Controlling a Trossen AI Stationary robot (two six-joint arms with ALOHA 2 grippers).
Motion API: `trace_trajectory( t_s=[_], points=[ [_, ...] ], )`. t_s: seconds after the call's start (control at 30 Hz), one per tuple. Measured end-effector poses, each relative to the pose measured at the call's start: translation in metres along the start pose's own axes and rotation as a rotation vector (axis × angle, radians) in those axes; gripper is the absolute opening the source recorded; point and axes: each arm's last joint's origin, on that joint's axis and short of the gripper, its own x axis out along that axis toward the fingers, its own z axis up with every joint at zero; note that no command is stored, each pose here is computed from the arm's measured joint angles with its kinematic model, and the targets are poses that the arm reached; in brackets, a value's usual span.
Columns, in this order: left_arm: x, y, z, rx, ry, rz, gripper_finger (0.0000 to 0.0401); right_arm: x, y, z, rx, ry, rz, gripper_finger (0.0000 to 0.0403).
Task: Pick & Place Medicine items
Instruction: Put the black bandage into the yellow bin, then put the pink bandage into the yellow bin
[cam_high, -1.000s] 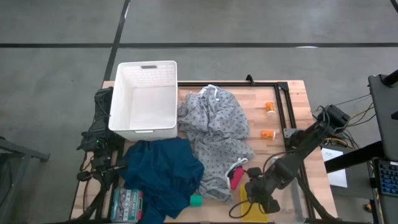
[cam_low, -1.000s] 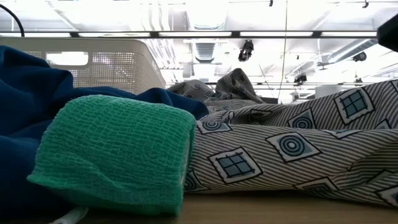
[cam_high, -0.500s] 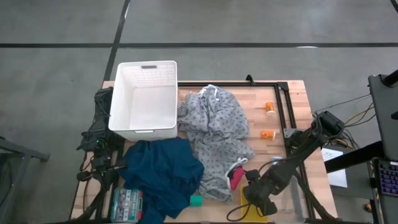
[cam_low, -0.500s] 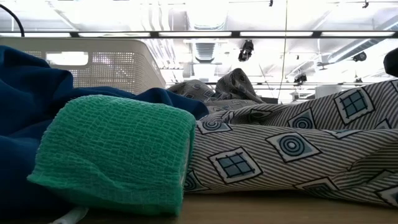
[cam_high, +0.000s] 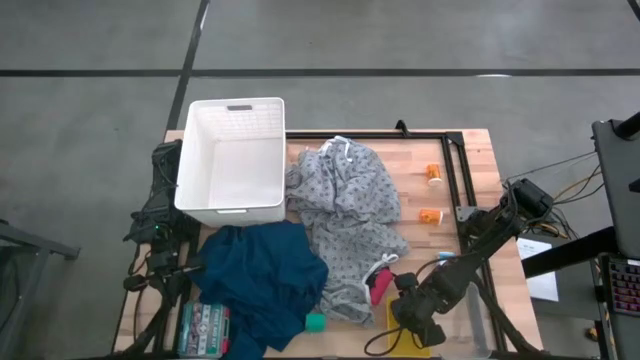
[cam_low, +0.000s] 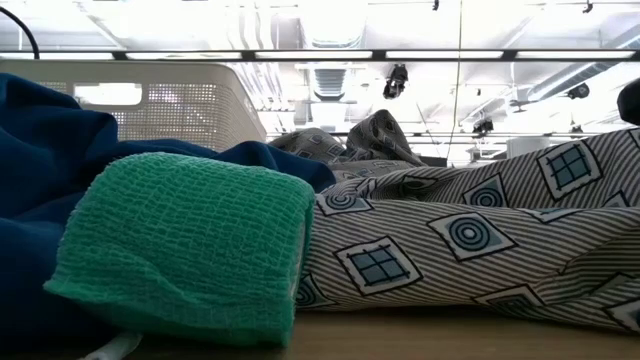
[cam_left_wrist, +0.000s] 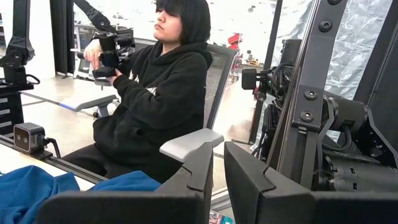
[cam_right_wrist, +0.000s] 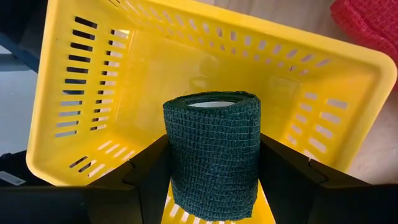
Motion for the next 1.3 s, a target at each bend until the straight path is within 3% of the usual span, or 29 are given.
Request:
trace_trajectory(
  t_s=[0.73,1.0,1.3],
  points=[
    [0.0,0.0,0.0,0.0,0.0,0.0,0.0047,-0.001,0.001,0.001,-0.003,-0.012,0.005,0.0302],
    [0.0,0.0,0.0,0.0,0.0,0.0,0.0047,-0.007,0.003,0.004,-0.009,-0.042,0.004,0.0303],
    [0.0,0.0,0.0,0.0,0.0,0.0,0.0047,-0.034,0.011,0.01,-0.021,-0.11,0.036,0.0298]
  ],
)
